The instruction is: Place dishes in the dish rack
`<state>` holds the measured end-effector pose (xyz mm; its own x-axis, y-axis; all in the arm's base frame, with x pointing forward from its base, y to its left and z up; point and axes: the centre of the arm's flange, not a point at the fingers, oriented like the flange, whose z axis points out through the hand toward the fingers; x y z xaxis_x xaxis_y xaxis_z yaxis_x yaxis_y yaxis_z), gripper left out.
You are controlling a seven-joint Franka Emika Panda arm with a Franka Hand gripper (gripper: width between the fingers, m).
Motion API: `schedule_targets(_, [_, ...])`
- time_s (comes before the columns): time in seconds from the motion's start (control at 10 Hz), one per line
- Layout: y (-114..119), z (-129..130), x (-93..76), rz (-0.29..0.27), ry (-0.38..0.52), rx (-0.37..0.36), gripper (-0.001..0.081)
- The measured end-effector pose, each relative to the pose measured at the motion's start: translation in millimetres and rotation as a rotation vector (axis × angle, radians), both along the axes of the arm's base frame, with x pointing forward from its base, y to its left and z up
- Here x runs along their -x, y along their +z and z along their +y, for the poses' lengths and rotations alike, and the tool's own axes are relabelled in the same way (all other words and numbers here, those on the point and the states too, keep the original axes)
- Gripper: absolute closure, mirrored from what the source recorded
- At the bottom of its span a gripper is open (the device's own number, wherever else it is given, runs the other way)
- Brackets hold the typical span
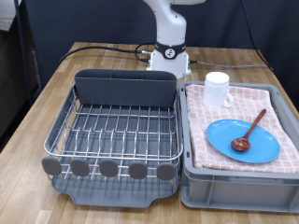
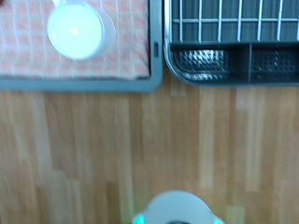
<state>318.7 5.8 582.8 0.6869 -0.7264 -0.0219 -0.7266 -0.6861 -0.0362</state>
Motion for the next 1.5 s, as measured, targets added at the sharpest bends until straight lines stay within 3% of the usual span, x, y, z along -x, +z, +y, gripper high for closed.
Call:
schedule_targets(0.4, [-36, 56, -35.3, -0.101, -0.291, 0.002, 0.0004])
schedule_targets(0.5, [-45, 69, -43.6, -0.104, -0.319, 0.005, 0.0004])
schedule_targets(0.6, [-49, 73, -53.7, -0.099, -0.339, 0.001, 0.0004])
schedule_targets(0.9, [-55, 80, -58.9, -0.126, -0.329, 0.012, 0.0004])
schedule_targets(1.1, [-76, 103, -71.6, -0.173, -0.356, 0.028, 0.0004])
schedule_targets(1.5, [-120, 152, -90.8, -0.211, -0.398, 0.062, 0.0004])
